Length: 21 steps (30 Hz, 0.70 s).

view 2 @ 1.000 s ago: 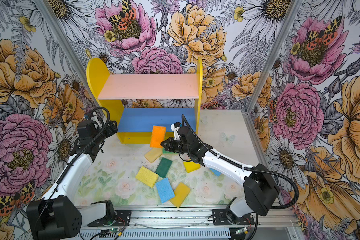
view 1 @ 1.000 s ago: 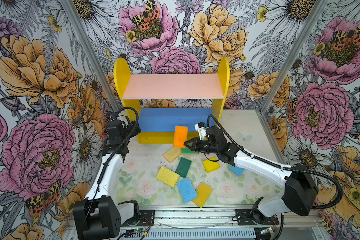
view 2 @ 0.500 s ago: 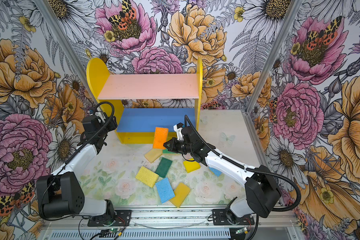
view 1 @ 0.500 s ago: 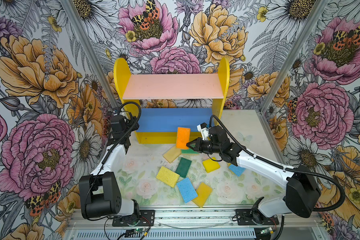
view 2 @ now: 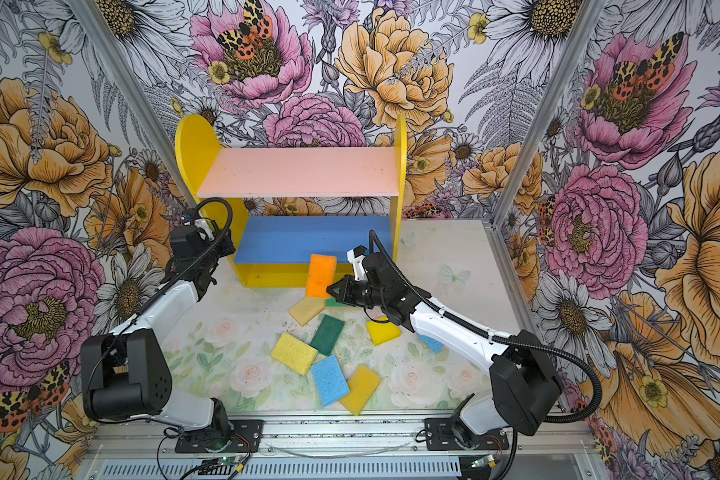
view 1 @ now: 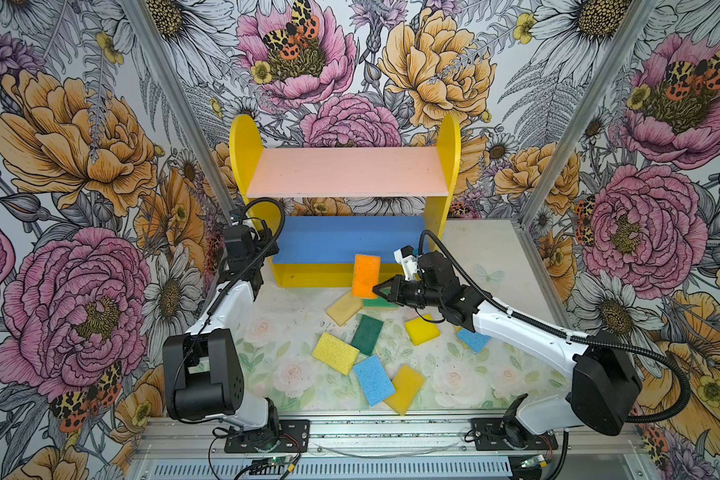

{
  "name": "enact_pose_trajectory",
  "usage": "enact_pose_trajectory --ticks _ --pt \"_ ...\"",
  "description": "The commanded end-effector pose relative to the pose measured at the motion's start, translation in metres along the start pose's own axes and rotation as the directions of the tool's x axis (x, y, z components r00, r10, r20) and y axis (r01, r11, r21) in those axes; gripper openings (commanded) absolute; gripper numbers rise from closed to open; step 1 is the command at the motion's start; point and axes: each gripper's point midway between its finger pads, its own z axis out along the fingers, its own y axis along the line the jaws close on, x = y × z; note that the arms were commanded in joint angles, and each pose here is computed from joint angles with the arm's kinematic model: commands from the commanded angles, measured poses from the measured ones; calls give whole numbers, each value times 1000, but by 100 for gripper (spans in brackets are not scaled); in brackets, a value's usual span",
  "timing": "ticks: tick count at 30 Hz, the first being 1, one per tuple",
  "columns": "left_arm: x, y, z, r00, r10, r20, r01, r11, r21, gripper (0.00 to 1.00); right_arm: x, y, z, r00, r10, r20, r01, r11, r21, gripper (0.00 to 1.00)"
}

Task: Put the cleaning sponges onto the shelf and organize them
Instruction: 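Carry the orange sponge toward the blue shelf while the left gripper moves beside the shelf, then lower the orange sponge onto the blue shelf's far corner and open the right gripper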

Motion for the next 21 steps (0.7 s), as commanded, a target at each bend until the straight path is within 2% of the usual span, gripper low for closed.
enact_pose_trajectory --ticks 1,13,21 --pt "-3 -61 -9 998 57 -6 -55 978 201 21 -6 6 -9 1000 -2 29 2 1000 -8 0" --pt "30 -132 -49 991 129 -37 -113 950 290 20 -8 1 -10 999 -21 50 20 1000 14 0" --pt "53 -156 -64 989 128 -73 -96 935 341 20 -8 -2 -16 998 -27 60 26 999 21 0"
